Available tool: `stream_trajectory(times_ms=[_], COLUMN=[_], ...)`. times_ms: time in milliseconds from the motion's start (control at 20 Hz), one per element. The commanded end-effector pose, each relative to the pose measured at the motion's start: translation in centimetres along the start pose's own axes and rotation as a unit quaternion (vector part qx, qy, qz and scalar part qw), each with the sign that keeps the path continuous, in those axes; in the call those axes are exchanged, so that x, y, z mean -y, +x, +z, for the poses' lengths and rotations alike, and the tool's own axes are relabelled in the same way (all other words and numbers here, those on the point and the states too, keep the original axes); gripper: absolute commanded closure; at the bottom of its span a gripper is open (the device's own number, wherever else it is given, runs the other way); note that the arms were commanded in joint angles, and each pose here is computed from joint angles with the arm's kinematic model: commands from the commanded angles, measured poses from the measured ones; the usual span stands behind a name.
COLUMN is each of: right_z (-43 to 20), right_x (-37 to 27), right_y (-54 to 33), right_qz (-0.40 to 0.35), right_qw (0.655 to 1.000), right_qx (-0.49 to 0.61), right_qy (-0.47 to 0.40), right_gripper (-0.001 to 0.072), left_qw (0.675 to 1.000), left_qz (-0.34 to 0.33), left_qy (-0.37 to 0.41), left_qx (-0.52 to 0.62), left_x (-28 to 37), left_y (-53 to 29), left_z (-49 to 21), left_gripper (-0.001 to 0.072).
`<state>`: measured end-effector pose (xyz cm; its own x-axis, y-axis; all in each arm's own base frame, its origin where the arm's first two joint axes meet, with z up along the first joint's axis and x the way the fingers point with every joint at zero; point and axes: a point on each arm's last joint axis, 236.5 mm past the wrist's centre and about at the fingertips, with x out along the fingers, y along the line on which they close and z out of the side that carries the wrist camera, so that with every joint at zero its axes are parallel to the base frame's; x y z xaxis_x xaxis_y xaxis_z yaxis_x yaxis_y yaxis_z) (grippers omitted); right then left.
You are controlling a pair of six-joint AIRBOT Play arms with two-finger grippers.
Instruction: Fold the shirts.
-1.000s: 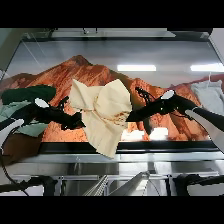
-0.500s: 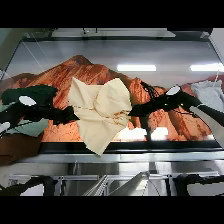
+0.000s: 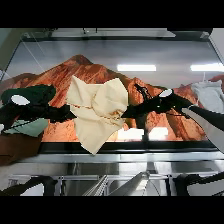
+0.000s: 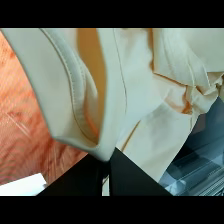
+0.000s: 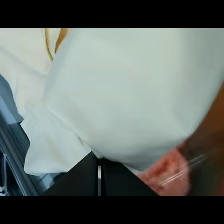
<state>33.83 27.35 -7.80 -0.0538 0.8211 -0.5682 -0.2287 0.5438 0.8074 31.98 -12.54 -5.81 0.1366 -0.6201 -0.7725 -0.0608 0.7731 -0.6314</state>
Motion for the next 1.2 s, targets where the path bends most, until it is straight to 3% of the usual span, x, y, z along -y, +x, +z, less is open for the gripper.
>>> stream_trajectory(times_ms=[0,250,400,500,600,750,850,1000,1150], right_z=[0.9,5.7,8.5,8.3,5.7,0.2,-2.6,-5.6,-5.7], right_x=[-0.9,-5.8,-13.9,-21.0,-28.3,-35.9,-37.4,-39.7,-39.8], right_y=[-0.2,-8.3,-18.4,-26.5,-34.3,-42.6,-46.0,-46.4,-46.0], right_qz=[0.017,0.049,0.101,0.117,0.09,-0.033,-0.113,-0.14,-0.137], right_qw=[1.0,0.992,0.962,0.918,0.852,0.733,0.676,0.64,0.644], right_qx=[0.016,0.109,0.225,0.319,0.415,0.551,0.615,0.635,0.631], right_qy=[0.007,-0.042,-0.12,-0.206,-0.305,-0.398,-0.39,-0.408,-0.411], right_gripper=[0.0697,0.0698,0.0699,0.0699,0.0698,0.0698,0.0698,0.0699,0.0698], left_qw=[1.0,0.994,0.97,0.932,0.882,0.822,0.804,0.8,0.798], left_qz=[-0.006,-0.042,-0.121,-0.185,-0.206,-0.134,-0.102,-0.119,-0.179], left_qy=[0.015,0.094,0.147,0.21,0.277,0.35,0.353,0.347,0.34], left_qx=[-0.006,0.041,0.149,0.232,0.322,0.429,0.467,0.475,0.464], left_x=[0.5,6.5,14.1,20.4,25.6,29.4,29.9,30.7,31.4], left_y=[-0.3,-6.9,-15.8,-24.1,-32.3,-39.9,-42.2,-43.0,-43.1], left_z=[-0.2,2.4,4.6,4.0,1.9,-1.4,-2.1,-2.4,-2.2], left_gripper=[0.0687,0.0687,0.0687,0.0687,0.0687,0.0687,0.0687,0.0686,0.0686])
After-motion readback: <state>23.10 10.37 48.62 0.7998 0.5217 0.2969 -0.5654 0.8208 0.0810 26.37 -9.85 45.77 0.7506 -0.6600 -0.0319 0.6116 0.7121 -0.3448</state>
